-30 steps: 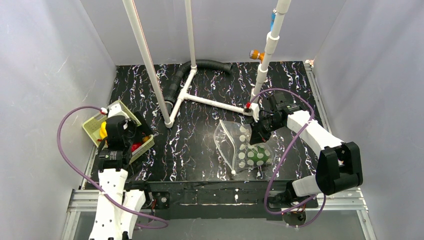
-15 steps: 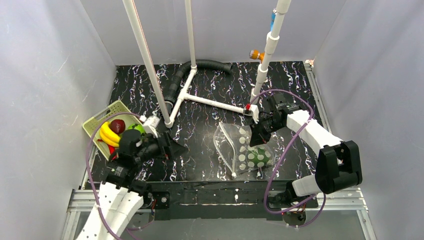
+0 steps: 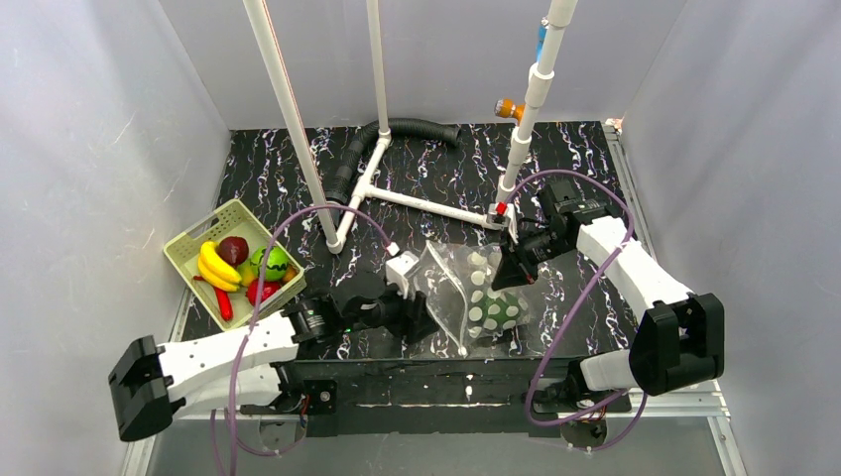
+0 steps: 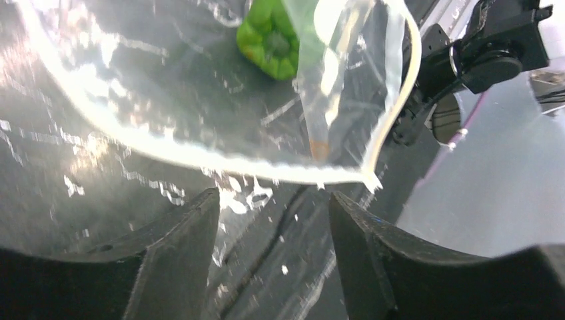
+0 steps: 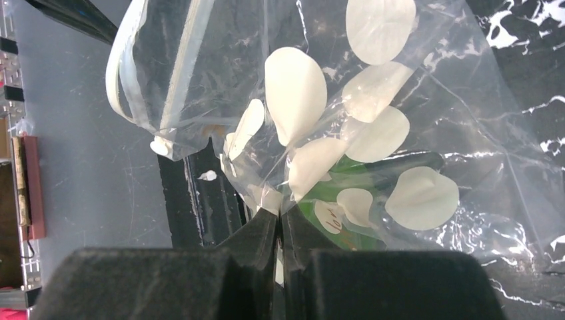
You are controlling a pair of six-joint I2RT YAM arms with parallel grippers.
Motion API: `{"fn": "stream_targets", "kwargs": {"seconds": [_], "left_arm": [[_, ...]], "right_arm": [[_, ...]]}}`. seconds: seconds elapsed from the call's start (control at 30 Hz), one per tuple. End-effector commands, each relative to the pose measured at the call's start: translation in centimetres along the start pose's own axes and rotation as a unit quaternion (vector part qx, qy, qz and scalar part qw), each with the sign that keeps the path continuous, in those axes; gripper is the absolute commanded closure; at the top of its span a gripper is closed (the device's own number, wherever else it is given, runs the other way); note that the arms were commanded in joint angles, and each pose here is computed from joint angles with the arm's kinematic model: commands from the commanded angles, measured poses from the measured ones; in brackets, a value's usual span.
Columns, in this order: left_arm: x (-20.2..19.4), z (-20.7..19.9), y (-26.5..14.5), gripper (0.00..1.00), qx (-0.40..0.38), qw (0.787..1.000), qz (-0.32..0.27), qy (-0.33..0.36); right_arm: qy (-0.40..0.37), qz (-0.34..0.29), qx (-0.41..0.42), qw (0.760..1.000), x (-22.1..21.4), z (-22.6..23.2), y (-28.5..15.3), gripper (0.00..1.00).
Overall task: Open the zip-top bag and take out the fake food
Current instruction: Place the fake fruit in the bin, then pick up the fake vegetable from the zipper food storage bag.
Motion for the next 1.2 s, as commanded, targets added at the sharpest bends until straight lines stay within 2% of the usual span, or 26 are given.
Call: {"fn": "stream_targets", "kwargs": {"seconds": [0.0,0.1,0.23,0.33,0.57,0.77,0.93,1.03,1.17], "left_arm": [[4.6,-0.7,2.2,0.43,0.01,0.987,-0.121,0.109],[5.4,-1.0,2.6,0.45,0.01,0.978,-0.151,0.141],[5.7,-1.3,1.3,0.45,-0.003,0.971,-0.188,0.15],[5.4,-1.2,1.0,0.46,-0.002,0.971,-0.184,0.154],[5.6,-3.4,0.0,0.47,-0.057,0.965,-0.201,0.158],[5.2,-1.6,-1.7,0.46,-0.008,0.968,-0.186,0.168],[5.7,-2.4,-2.1,0.45,-0.023,0.965,-0.183,0.187],[5.1,-1.7,0.4,0.45,-0.005,0.964,-0.146,0.222],[5.8,0.8,2.2,0.45,0.059,0.933,-0.147,0.322]], "right_arm": [[-0.03,-0.011,0.032,0.999,0.9,1.4,-0.3,0.89],[-0.011,0.013,0.008,1.0,-0.1,0.0,0.0,0.88],[-0.004,0.022,-0.013,1.0,-0.5,-0.9,0.2,0.86],[-0.001,0.024,-0.017,1.0,-0.5,-1.1,0.2,0.84],[0.013,0.035,-0.047,0.998,-1.0,-2.3,0.2,0.84],[0.017,0.034,-0.055,0.998,-0.9,-2.6,0.2,0.88],[0.019,0.032,-0.044,0.998,-0.8,-2.4,0.3,0.88],[0.014,0.032,-0.035,0.999,-0.8,-2.0,0.3,0.84],[0.009,0.03,-0.036,0.999,-0.9,-1.8,0.2,0.79]]}}
Point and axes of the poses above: each gripper's point midway between its finger pads, its own y axis out along the fingers, its own z axis along the line the jaws close on, x = y × z, the point moved 1 cm from there along -y, back along the fingers, and after that the axes turned 1 degree about y, right-handed, at the moved point
